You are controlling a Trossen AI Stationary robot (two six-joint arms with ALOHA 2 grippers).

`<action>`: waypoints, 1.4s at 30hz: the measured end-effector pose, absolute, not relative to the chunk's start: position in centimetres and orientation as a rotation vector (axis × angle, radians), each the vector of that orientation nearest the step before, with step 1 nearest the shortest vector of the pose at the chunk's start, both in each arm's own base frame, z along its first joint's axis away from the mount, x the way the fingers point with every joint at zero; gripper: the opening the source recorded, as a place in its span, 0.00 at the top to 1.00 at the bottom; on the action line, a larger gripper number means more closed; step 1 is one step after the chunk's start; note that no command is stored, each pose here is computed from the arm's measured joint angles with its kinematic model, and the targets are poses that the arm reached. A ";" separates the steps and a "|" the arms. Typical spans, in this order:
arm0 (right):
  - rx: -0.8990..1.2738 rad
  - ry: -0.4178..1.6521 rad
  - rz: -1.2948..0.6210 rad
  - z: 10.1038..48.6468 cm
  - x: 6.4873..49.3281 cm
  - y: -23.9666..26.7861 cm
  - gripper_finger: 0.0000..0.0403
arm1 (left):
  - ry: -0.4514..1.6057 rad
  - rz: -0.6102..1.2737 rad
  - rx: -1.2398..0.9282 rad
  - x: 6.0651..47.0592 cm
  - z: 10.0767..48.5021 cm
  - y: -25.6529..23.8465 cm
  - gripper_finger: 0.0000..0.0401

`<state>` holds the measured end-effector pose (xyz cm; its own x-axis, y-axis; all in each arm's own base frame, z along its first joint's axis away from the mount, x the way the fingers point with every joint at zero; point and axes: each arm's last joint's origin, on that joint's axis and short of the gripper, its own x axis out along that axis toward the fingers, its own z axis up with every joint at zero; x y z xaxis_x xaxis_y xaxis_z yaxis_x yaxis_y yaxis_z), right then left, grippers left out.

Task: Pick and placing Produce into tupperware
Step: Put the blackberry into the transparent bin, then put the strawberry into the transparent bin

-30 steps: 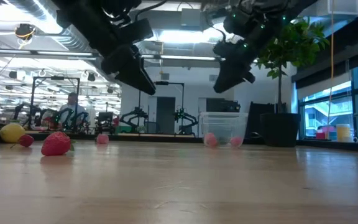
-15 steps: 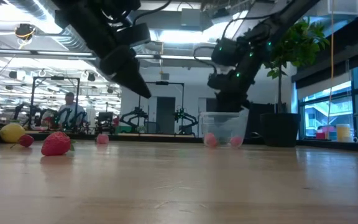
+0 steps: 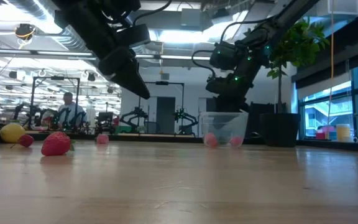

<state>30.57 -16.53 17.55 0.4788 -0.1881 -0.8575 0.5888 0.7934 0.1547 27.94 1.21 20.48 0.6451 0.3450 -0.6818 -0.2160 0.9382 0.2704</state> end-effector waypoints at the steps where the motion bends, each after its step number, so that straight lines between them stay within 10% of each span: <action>1: 0.468 0.962 -0.496 17.6 30.6 -16.5 0.71 | 0.810 0.321 0.170 27.9 20.5 1.2 0.34; 27: 0.468 0.963 -0.496 17.7 30.6 -16.5 0.59 | 0.808 0.321 0.171 27.9 20.5 1.2 0.34; 42: 0.343 0.928 -0.333 25.6 34.9 -12.8 0.59 | 0.952 0.349 0.118 26.8 19.5 1.1 0.34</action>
<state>34.90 -12.81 25.62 0.5566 -0.1307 -0.8205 0.4211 0.8957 0.1429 26.77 1.15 19.53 0.5294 0.3429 -0.7760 -0.2401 0.9378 0.2506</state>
